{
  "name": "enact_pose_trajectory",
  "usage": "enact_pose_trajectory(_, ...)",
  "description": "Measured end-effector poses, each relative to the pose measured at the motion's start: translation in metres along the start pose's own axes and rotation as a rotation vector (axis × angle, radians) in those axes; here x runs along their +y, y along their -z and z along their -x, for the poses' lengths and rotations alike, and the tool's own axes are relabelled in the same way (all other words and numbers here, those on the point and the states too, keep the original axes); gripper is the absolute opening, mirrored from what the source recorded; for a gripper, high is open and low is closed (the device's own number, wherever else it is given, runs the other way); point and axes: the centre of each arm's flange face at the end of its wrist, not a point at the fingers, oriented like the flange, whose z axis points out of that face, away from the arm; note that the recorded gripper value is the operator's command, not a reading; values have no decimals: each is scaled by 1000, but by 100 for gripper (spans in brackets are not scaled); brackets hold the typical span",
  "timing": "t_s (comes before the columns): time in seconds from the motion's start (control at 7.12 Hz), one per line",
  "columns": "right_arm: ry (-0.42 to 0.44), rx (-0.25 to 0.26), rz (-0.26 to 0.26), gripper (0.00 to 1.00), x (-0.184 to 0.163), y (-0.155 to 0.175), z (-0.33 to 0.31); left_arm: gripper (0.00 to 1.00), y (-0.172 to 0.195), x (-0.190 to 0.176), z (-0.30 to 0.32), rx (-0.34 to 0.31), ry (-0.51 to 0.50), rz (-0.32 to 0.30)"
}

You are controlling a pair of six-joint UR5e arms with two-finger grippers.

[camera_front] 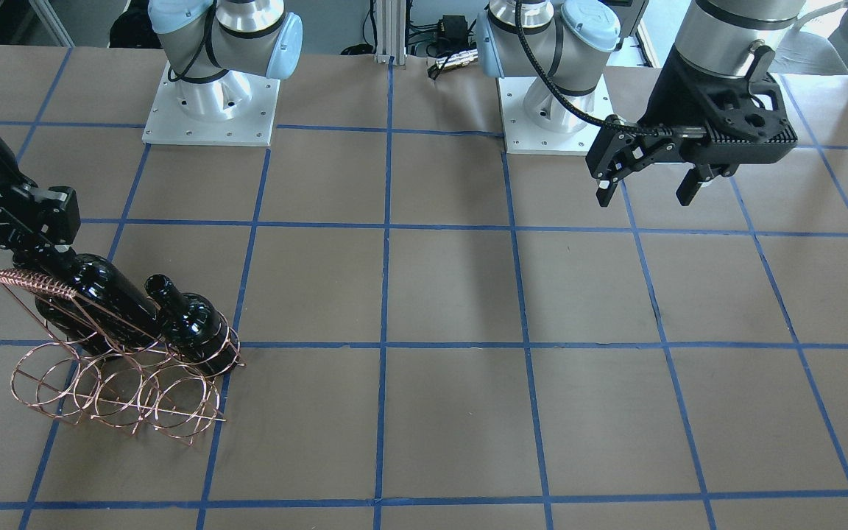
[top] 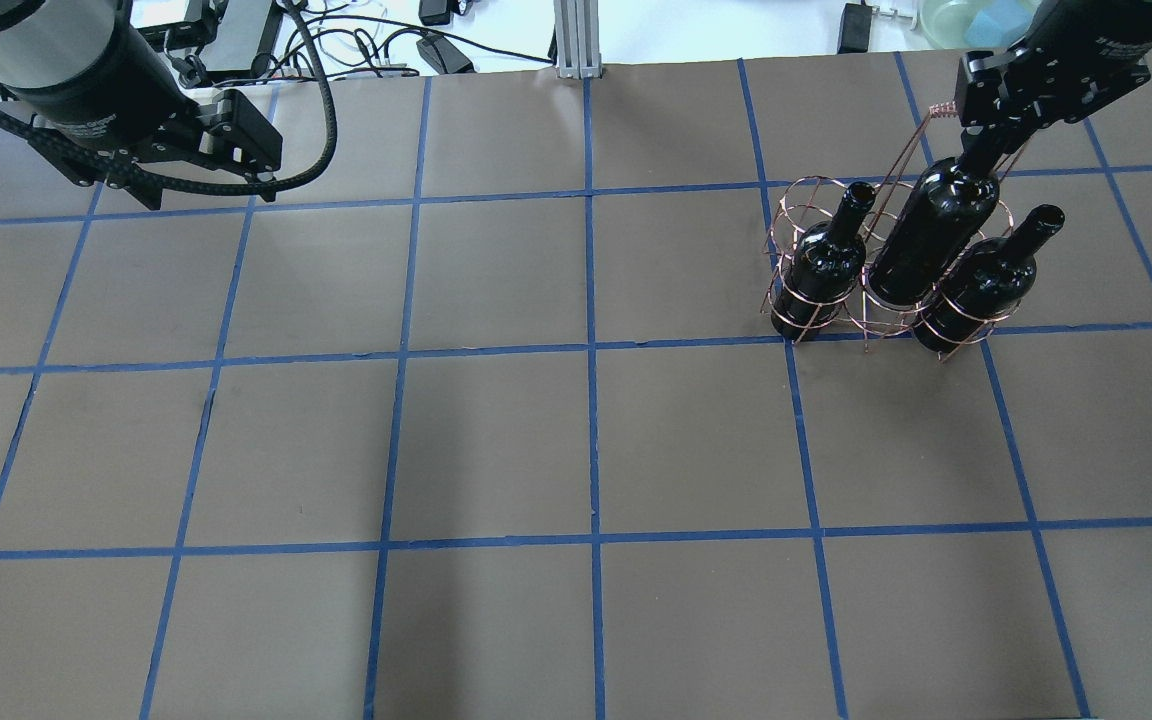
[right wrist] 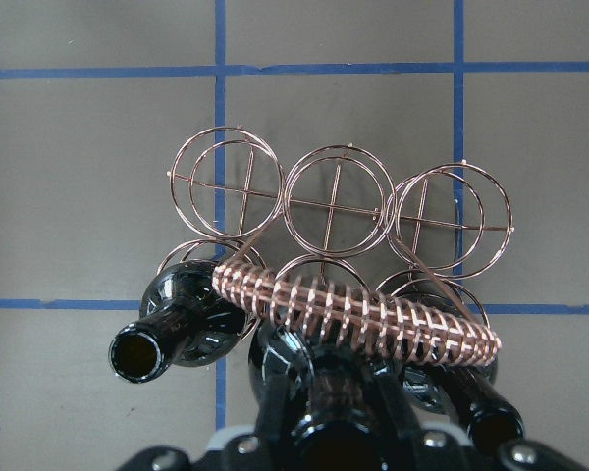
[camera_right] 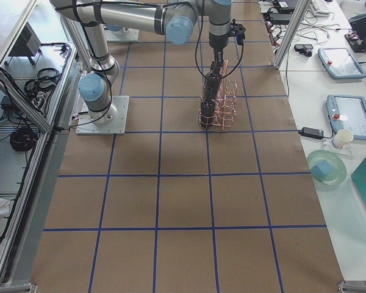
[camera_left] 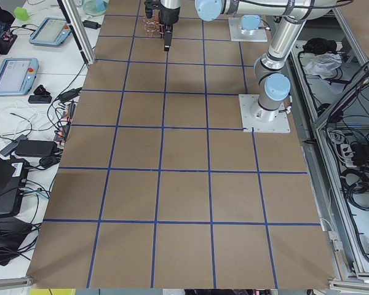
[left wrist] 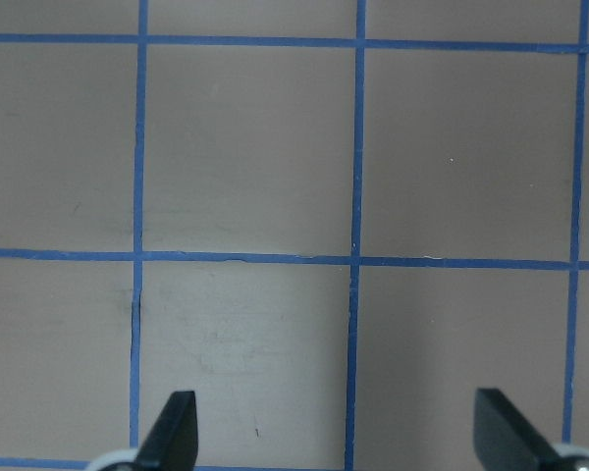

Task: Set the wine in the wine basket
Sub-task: 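Lower the bottle into the empty middle slot of the copper rack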

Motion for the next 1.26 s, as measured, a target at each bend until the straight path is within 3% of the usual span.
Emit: enact_pose_trajectory(1.26, -16, -22, 7, 0, 2, -46, 0, 100, 1, 1, 0, 0, 1, -1)
